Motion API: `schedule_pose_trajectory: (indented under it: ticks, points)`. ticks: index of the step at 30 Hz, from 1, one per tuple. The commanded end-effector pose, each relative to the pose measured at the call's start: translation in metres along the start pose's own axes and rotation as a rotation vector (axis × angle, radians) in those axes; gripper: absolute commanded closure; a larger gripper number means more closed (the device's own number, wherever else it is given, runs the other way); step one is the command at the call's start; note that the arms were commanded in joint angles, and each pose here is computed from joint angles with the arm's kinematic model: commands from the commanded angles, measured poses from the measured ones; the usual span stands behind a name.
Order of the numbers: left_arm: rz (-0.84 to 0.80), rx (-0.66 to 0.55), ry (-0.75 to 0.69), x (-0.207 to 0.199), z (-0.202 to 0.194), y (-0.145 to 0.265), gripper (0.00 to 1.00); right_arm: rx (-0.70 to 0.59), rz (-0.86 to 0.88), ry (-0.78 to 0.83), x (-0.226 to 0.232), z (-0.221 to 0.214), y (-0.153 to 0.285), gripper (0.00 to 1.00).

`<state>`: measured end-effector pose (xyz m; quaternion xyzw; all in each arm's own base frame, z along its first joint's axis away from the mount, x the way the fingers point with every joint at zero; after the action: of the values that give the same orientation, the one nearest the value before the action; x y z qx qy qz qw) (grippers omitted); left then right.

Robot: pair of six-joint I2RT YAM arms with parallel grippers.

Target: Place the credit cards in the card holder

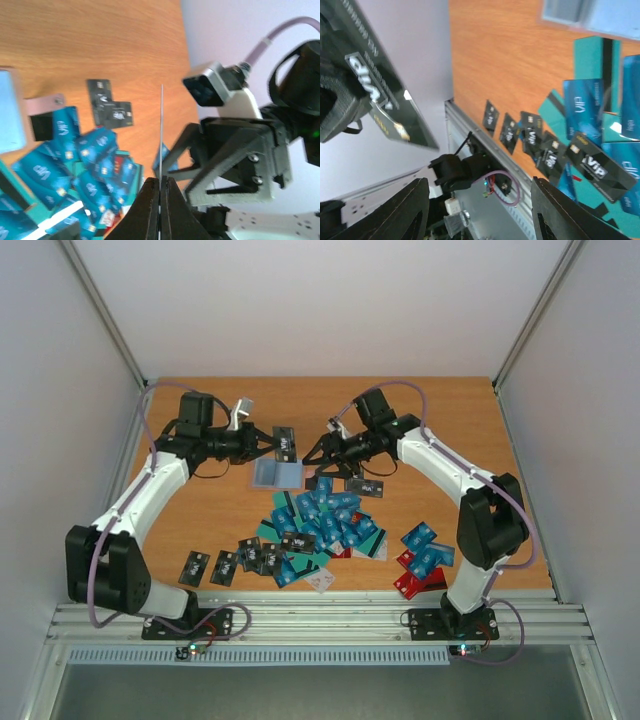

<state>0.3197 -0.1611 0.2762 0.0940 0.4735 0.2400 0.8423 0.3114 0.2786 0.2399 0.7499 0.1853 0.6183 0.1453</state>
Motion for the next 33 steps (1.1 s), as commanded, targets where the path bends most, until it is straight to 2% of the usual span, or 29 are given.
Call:
schedule_pose_trajectory:
  ticks: [1,12,33]
  points:
    - [0.105,-0.041,-0.053,0.035,0.006,0.004,1.00,-0.076,-0.088,-0.023,-0.010,0.010,-0.001,0.44]
    - [0.143,-0.047,-0.023,0.090,0.012,0.003,1.00,-0.084,-0.153,-0.085,-0.034,0.030,-0.017,0.46]
    - [0.144,0.033,0.041,0.156,0.011,-0.032,1.00,0.000,-0.267,-0.101,-0.053,0.108,-0.065,0.55]
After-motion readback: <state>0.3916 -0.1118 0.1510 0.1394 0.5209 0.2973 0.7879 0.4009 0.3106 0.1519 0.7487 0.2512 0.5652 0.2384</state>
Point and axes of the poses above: each gripper's point midway between its finger pads, its own y axis back along the fingers, its own x axis along the line the jaws close on, z = x × y, the point moved 5 cm from there along y, back along the fingers, and after that the axes turned 14 degrees about -y, right-handed, at the moved point
